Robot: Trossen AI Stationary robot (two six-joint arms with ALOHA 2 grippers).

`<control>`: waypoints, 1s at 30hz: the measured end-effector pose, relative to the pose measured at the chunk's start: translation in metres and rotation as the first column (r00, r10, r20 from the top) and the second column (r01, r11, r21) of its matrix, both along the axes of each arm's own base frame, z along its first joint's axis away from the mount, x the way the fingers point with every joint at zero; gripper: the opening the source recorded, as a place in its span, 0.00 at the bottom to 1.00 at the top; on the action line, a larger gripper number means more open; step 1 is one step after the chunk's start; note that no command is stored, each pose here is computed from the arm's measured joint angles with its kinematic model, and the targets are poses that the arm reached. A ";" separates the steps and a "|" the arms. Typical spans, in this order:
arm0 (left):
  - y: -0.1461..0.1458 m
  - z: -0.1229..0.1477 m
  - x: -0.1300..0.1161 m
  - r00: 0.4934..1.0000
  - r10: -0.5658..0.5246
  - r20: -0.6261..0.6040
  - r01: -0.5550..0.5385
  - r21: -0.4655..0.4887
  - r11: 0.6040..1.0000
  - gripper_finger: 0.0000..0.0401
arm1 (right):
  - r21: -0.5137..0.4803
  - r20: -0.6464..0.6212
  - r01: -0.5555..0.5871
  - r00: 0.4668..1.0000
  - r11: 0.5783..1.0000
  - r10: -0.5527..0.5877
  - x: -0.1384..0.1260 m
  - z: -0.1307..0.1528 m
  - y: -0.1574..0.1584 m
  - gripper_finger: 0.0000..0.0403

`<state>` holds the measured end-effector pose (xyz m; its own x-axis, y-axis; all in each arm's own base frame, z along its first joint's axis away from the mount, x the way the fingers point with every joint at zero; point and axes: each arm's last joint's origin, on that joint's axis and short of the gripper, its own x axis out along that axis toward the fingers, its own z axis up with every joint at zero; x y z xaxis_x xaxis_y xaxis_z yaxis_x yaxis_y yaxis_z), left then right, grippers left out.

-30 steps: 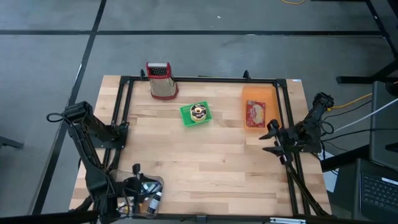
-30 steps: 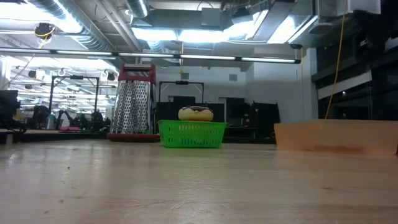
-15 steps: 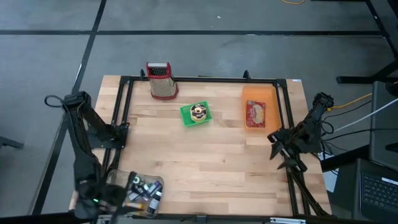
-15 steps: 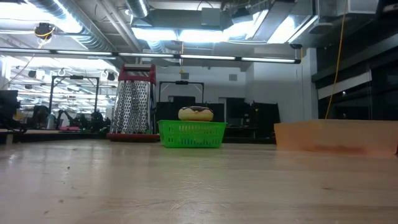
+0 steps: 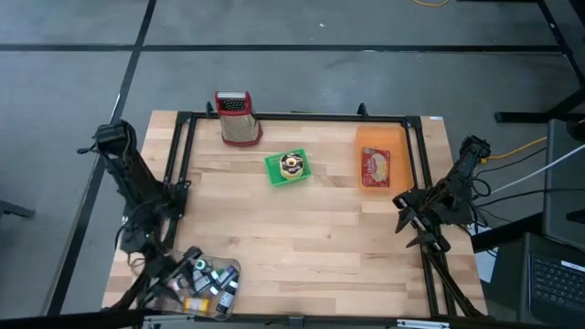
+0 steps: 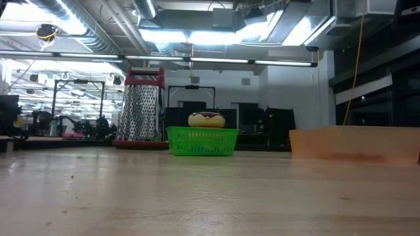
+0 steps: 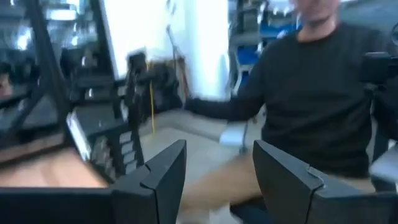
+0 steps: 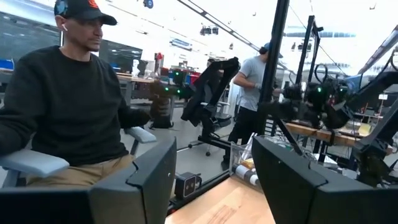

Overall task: Pick & Place Food Item
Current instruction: Return to Home Position

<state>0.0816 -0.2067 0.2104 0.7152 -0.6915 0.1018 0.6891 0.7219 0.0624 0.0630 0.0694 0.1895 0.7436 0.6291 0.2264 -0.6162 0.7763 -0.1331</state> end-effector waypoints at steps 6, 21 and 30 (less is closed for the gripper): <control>0.036 -0.028 0.003 0.984 0.067 -0.163 -0.065 0.019 0.998 0.45 | -0.007 0.006 0.003 1.000 1.000 -0.003 0.000 0.000 0.000 0.53; 0.113 0.018 -0.027 0.995 0.101 0.025 -0.103 0.111 0.988 0.45 | -0.004 0.014 -0.009 1.000 1.000 0.009 0.000 0.001 0.000 0.53; 0.133 0.007 -0.034 0.993 0.103 -0.061 -0.097 0.097 0.991 0.46 | -0.001 0.012 -0.013 1.000 1.000 0.013 0.000 0.001 0.000 0.53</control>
